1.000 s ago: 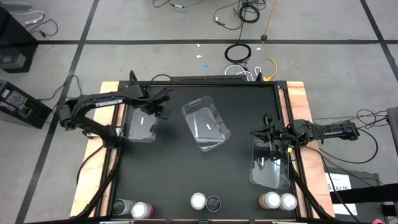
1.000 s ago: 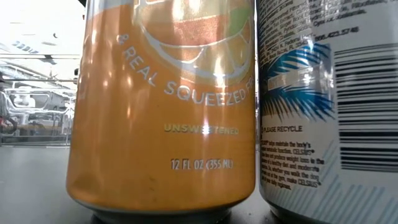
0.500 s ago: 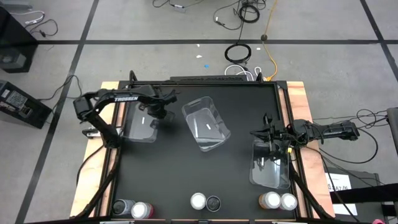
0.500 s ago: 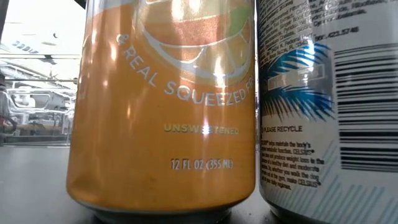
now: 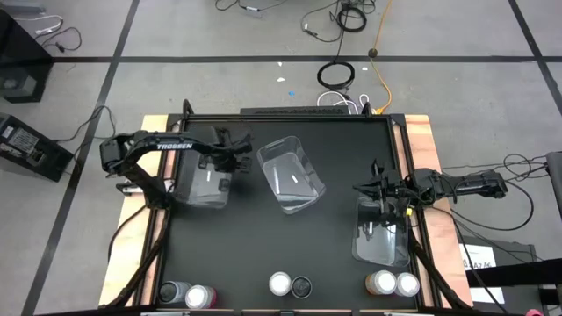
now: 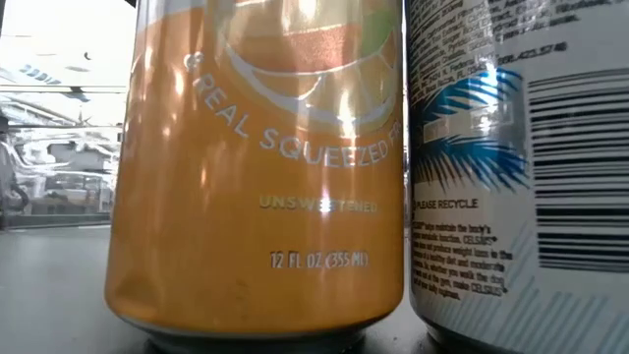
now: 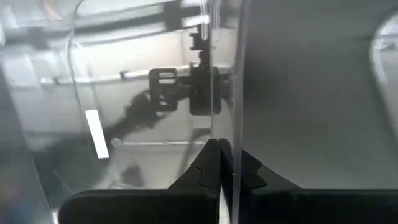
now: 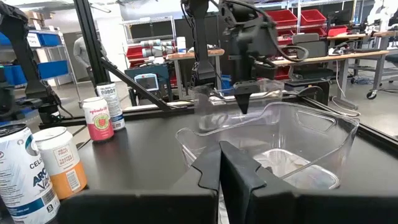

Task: Sort soda cans
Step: Move the top left transparent bin to the middle left of the table

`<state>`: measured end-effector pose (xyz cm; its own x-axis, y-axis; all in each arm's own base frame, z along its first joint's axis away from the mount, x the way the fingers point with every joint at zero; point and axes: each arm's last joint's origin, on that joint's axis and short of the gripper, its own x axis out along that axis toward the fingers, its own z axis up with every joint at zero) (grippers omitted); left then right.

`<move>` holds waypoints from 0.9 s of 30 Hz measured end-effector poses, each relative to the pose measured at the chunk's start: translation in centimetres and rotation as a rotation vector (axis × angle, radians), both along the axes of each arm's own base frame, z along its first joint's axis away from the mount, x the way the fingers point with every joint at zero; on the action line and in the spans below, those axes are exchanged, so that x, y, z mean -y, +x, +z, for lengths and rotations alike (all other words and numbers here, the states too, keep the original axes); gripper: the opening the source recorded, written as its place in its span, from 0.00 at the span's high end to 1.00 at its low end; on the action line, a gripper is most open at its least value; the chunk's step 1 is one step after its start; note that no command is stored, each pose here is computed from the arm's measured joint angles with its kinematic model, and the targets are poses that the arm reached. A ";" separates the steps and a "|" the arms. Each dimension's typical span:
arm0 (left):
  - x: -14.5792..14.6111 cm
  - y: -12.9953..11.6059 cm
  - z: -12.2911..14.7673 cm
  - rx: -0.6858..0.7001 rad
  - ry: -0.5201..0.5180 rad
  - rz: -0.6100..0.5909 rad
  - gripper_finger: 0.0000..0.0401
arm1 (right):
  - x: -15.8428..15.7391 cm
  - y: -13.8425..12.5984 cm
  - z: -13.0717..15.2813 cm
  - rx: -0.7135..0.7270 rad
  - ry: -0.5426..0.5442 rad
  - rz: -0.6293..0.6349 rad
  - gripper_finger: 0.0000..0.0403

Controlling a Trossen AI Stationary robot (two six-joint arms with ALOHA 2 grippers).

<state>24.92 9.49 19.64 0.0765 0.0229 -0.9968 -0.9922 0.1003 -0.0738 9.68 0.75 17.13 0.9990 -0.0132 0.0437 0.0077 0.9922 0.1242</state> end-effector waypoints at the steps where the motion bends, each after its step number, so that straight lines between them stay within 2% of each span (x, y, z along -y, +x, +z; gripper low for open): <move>1: 0.6 0.4 0.0 0.020 -0.005 0.029 0.98 | 0.0 0.0 0.0 0.000 0.000 0.000 1.00; 8: 4.9 3.1 0.3 0.184 -0.019 0.200 0.98 | 0.0 0.0 0.0 0.000 0.000 -0.001 1.00; 14: 8.0 4.7 0.2 0.252 -0.025 0.313 0.98 | 0.0 0.0 0.0 0.000 0.000 0.000 1.00; 21: 9.3 8.2 -0.5 0.229 -0.027 0.305 0.98 | 0.0 0.0 0.0 0.000 0.000 0.000 1.00; 27: 7.7 9.5 -1.1 0.123 -0.004 0.254 0.99 | 0.0 0.0 0.0 0.000 0.000 0.000 1.00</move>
